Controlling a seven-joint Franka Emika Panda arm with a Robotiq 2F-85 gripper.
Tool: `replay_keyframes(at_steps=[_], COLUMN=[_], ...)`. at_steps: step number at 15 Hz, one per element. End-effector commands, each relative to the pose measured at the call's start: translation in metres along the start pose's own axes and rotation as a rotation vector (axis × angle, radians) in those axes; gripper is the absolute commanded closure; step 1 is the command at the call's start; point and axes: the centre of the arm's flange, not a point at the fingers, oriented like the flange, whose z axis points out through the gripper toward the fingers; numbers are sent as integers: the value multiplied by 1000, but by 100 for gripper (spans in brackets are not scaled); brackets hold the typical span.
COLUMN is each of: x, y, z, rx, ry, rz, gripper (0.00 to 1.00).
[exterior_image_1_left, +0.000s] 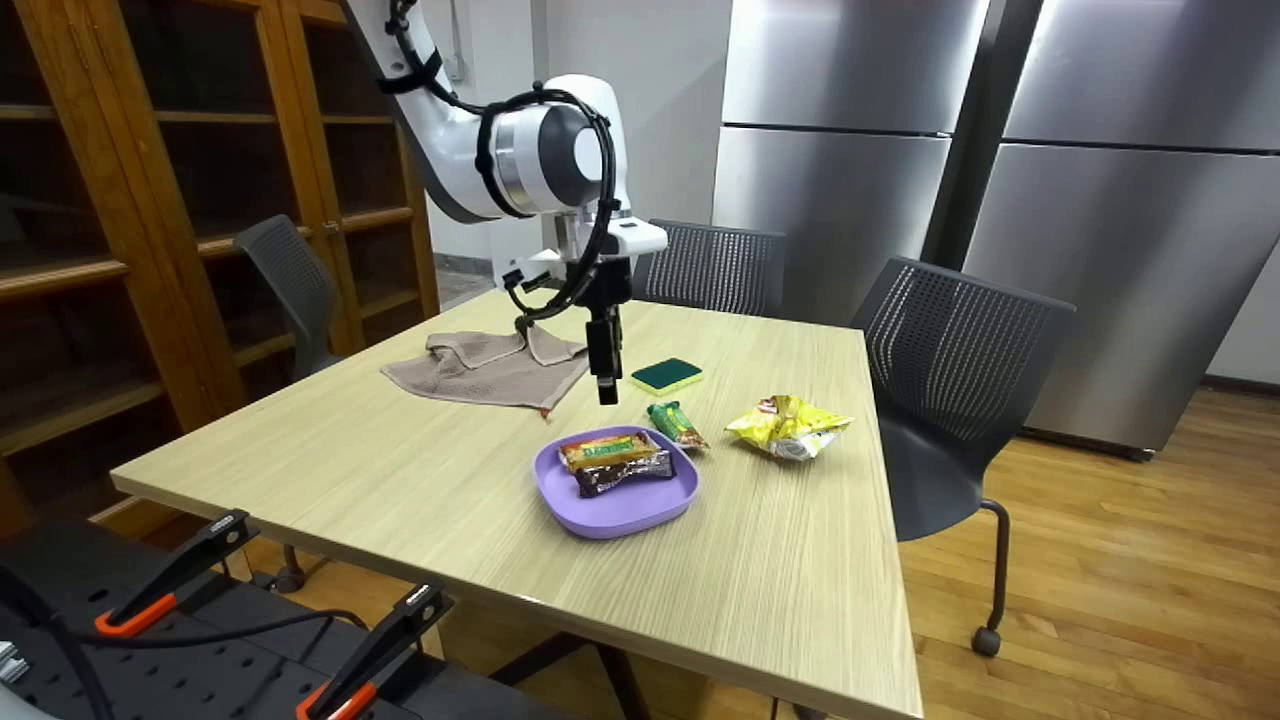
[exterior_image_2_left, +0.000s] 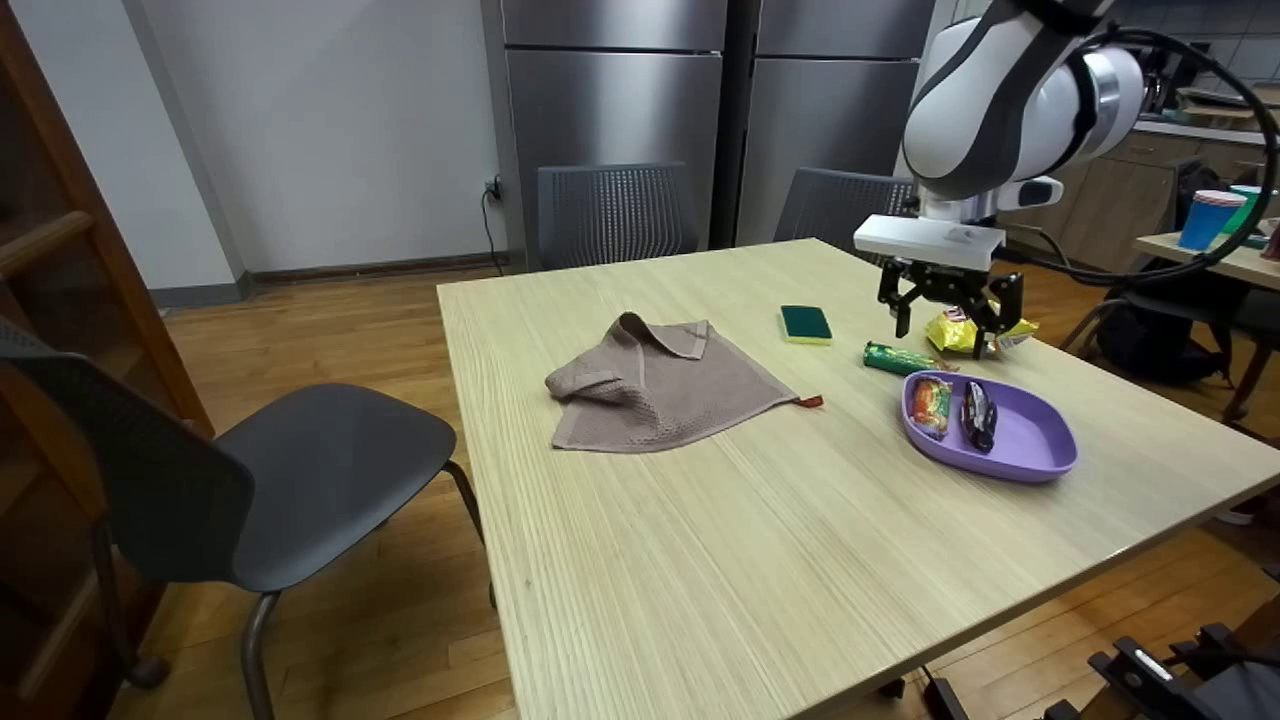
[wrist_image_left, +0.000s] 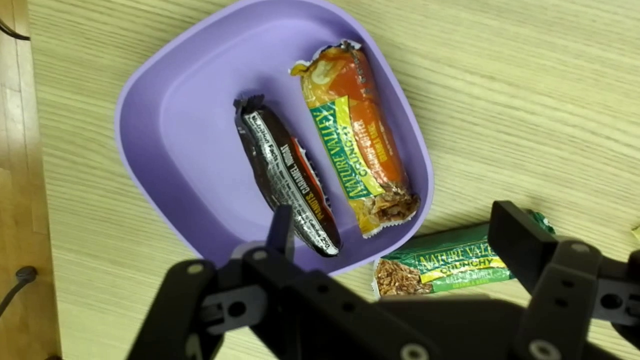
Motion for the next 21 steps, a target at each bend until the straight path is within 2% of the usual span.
replay_keyframes(at_steps=[1, 10, 21], x=[14, 53, 70], y=[-4, -13, -42], z=[-3, 5, 30], rx=[5, 50, 67], ry=[9, 24, 36], rz=[-71, -267, -593], gripper=[0, 0, 0])
